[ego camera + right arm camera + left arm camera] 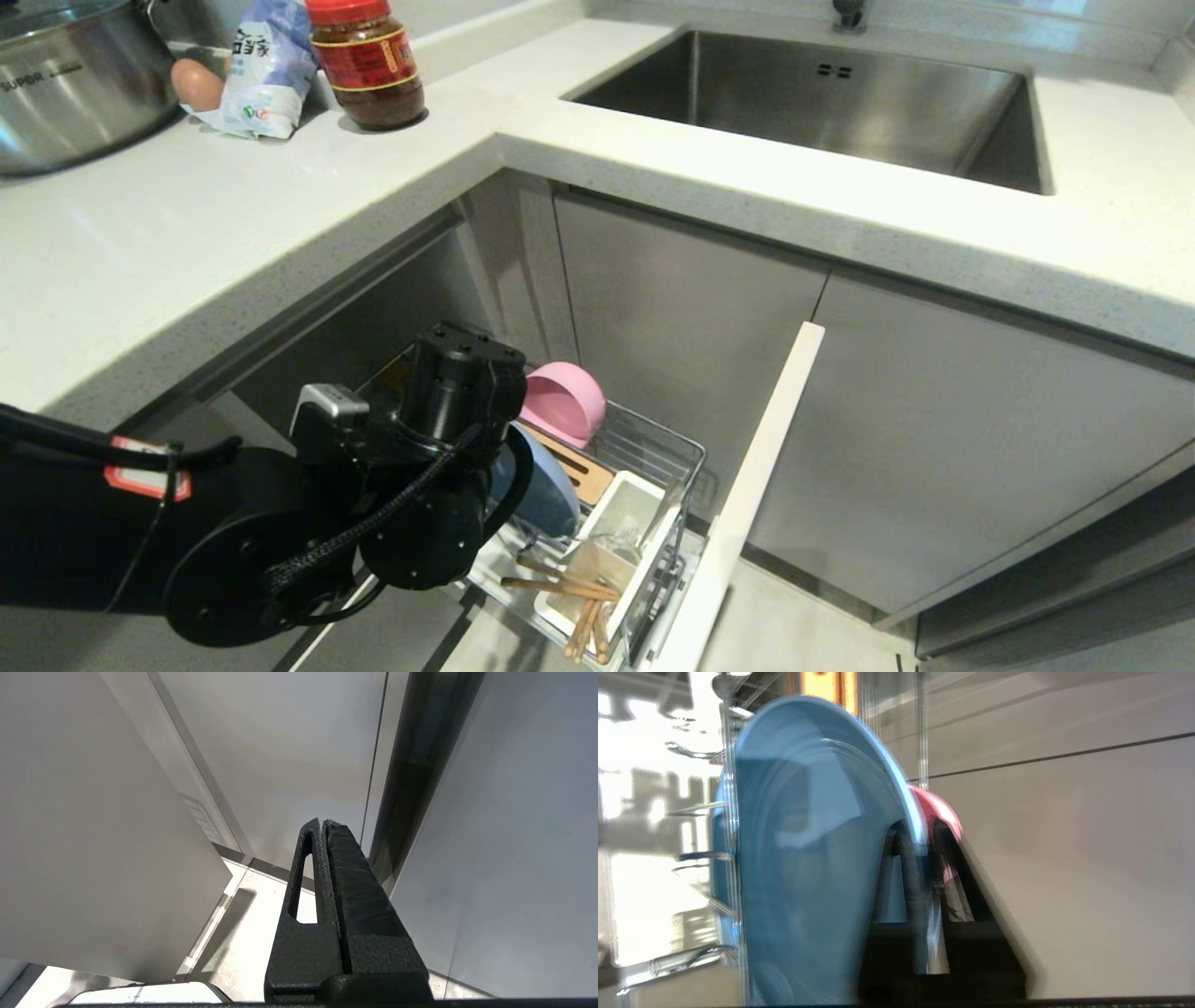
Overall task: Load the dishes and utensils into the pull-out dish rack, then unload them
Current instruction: Pick up the plate and place it in the cupboard
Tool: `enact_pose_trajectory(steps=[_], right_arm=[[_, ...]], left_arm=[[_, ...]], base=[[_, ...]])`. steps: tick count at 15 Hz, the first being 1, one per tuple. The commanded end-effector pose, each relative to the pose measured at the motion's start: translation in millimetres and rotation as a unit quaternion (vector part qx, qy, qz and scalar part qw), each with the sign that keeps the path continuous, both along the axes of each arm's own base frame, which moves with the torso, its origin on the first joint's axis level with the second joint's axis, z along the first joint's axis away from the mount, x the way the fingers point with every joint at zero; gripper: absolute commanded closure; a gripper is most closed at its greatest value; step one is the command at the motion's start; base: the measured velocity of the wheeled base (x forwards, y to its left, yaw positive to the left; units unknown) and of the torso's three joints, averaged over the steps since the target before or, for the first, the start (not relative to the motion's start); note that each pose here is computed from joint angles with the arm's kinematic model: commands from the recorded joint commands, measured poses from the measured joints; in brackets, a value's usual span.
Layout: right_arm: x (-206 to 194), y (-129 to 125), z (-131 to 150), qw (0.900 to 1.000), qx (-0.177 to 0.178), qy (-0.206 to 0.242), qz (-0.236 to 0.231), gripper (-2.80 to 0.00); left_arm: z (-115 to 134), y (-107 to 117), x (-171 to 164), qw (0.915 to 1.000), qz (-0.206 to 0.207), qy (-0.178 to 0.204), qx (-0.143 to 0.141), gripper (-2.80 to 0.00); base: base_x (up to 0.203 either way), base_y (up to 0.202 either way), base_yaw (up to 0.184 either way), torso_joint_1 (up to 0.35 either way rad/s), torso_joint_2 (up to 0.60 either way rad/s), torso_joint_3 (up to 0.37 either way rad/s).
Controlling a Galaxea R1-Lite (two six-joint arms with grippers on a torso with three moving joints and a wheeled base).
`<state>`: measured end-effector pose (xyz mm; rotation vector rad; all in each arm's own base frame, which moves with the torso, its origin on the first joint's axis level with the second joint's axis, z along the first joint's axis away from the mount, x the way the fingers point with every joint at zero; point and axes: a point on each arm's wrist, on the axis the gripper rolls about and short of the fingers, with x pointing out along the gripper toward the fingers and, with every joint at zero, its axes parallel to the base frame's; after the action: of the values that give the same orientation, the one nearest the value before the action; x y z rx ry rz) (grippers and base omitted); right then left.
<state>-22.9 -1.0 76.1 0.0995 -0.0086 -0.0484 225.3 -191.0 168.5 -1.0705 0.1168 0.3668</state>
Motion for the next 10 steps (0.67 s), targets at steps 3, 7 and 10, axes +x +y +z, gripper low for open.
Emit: enact_pose_trajectory(steps=[3,7,10], right_arm=[[-0.3,0.0,-0.1,1.000,0.000,-0.002,0.000,0.00],[-0.3,0.0,-0.1,1.000,0.000,-0.002,0.000,0.00],[-0.3,0.0,-0.1,1.000,0.000,-0.002,0.000,0.00]], left_arm=[[0.1,1.2,-1.3,1.0000,0.004,0.003,0.002,-2.80],[12.0,4.1,-9.0,0.9999,0.000,-0.009,-0.008,-2.80],[34.6,15.4,-30.3,0.9998,-0.015,-0.010,-0.010,-2.80]], base=[[0.000,0.000,0.000,0.000,0.00,0.000],[0.000,0.000,0.000,0.000,0.00,0.000],[0.000,0.000,0.000,0.000,0.00,0.000]])
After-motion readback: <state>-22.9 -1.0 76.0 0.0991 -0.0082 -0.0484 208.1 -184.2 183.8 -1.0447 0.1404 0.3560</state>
